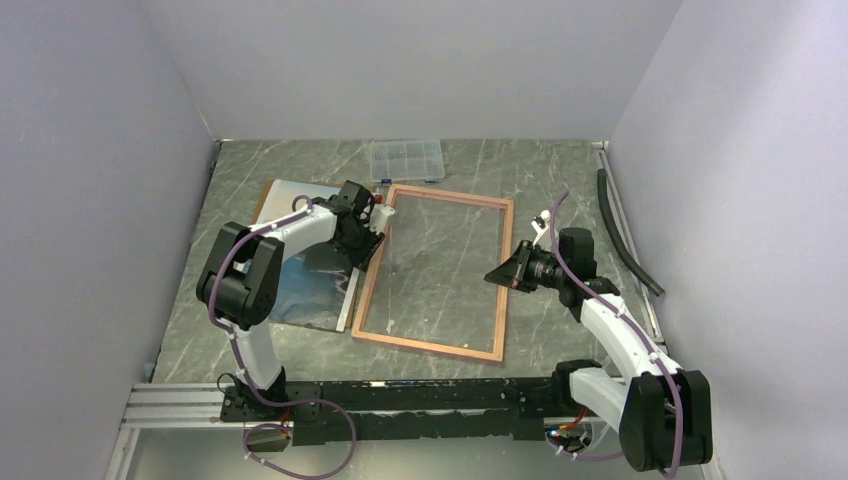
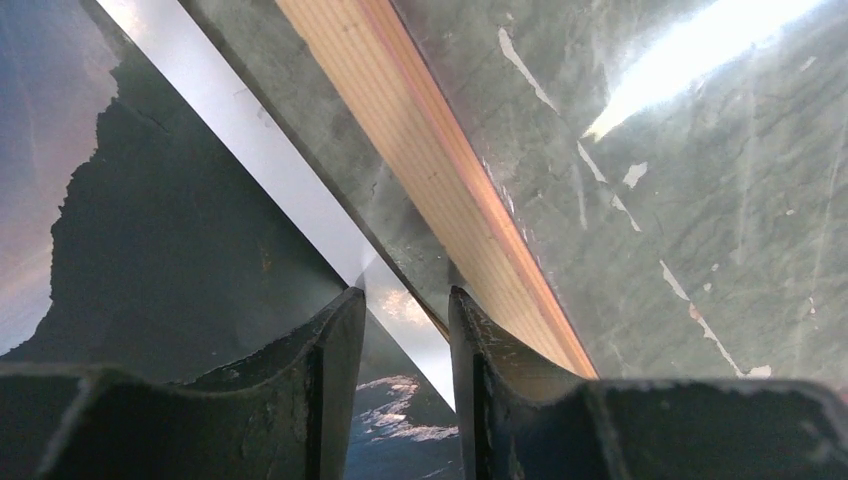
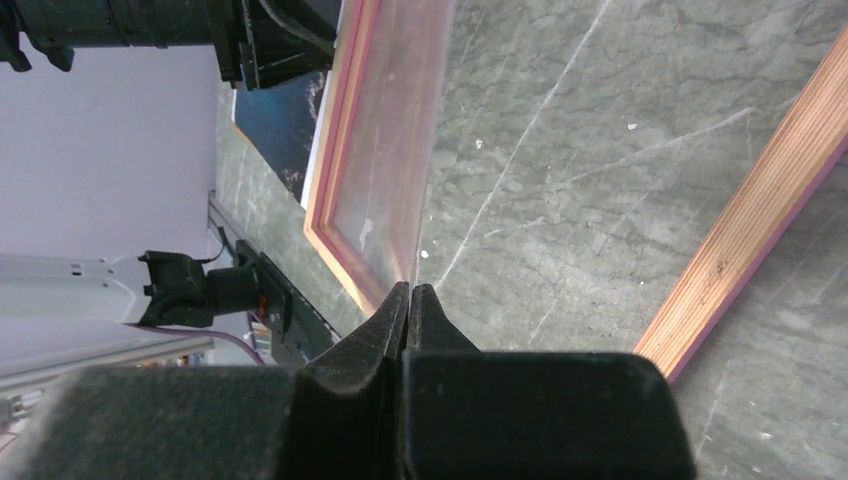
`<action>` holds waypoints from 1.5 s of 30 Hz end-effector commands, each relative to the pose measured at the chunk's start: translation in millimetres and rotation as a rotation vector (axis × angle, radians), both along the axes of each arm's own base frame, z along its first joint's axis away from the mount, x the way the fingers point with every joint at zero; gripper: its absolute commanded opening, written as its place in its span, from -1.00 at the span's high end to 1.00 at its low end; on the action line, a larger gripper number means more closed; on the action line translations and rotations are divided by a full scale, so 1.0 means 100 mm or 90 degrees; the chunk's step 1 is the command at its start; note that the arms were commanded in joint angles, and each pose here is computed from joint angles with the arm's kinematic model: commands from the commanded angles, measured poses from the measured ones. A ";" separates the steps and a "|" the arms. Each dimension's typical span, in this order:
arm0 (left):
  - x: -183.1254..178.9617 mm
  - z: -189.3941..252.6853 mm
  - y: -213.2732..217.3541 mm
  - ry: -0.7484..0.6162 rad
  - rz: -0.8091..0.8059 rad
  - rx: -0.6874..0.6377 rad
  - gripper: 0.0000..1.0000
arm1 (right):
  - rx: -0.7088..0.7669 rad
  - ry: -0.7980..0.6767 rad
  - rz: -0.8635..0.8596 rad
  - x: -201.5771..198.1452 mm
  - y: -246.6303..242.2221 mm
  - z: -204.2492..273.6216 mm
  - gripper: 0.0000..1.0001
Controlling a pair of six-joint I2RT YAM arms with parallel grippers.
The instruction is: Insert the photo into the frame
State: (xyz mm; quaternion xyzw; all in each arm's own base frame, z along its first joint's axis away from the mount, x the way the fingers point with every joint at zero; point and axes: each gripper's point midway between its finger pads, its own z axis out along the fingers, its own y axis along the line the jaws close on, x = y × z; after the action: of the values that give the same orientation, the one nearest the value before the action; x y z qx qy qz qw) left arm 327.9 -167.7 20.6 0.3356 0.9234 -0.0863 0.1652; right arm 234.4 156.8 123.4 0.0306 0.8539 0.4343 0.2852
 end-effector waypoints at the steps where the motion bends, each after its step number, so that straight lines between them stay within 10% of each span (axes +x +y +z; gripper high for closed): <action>1: -0.30 -0.17 -0.06 0.071 -0.021 -0.014 0.17 | 0.040 -0.042 0.002 0.10 0.07 0.16 1.00; 45: -0.38 -0.06 -0.21 0.106 -0.032 -0.059 0.52 | 0.255 -0.066 -0.013 -0.05 0.26 0.73 1.00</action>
State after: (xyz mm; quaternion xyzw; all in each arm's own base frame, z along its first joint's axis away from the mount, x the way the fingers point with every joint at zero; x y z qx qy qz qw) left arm 313.9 -177.5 21.4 0.3399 0.9206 -0.1264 0.1446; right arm 229.7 177.3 171.8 0.1106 0.7623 0.5653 0.2953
